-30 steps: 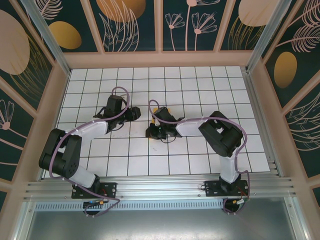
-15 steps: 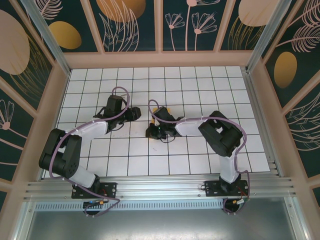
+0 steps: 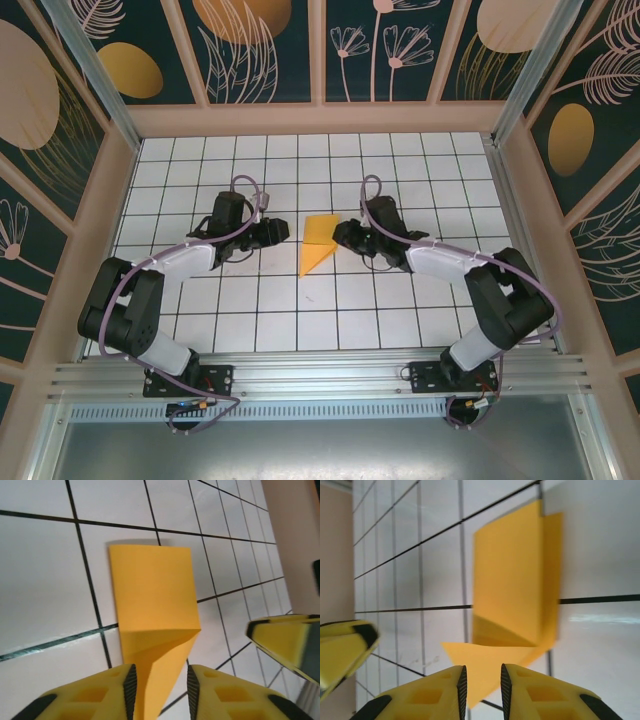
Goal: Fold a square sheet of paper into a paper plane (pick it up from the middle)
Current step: Fourth fold the wing at the center of the table.
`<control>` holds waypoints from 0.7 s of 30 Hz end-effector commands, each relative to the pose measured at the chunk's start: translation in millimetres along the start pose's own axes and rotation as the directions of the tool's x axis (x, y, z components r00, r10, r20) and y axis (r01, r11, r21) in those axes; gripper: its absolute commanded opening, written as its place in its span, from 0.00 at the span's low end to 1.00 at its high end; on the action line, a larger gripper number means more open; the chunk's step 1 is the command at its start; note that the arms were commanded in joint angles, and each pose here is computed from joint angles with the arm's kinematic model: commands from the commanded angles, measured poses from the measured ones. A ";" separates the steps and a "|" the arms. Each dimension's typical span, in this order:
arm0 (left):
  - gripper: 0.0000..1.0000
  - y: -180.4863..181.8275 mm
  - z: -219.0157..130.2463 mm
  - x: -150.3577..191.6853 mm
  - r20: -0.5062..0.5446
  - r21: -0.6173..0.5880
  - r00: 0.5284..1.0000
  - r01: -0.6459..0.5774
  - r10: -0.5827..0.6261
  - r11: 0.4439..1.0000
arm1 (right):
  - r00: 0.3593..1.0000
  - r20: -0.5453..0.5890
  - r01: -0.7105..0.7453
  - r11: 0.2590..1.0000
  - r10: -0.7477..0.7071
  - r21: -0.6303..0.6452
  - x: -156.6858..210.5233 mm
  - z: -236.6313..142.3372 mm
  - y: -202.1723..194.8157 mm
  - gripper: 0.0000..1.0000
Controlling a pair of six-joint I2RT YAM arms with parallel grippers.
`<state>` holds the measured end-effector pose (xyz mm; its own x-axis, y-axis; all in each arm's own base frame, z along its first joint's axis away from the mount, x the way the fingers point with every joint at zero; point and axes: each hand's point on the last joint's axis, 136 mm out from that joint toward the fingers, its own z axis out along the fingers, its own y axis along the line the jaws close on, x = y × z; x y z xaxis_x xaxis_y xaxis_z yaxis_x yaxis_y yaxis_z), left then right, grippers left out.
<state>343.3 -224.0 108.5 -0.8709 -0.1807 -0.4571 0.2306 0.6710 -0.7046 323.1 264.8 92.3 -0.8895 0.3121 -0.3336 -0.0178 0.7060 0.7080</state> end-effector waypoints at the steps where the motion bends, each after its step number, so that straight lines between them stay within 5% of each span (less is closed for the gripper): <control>1: 0.26 -29.4 0.8 8.4 -0.046 0.127 0.998 -0.025 0.031 0.992 | 1.000 -0.027 0.000 0.999 -0.001 -0.036 5.7 3.5 -3.1 0.30; 21: 0.13 -19.9 63.3 44.0 -0.232 0.115 0.971 -0.033 0.059 0.993 | 0.994 -0.106 -0.015 0.996 0.006 -0.085 9.4 40.8 -2.3 0.37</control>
<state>325.1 -284.2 67.7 -0.9399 0.0058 -0.3413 0.2761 0.6009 -0.7501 325.0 280.2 52.7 -0.9346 0.2608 -0.2419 -0.0025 0.6752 0.7377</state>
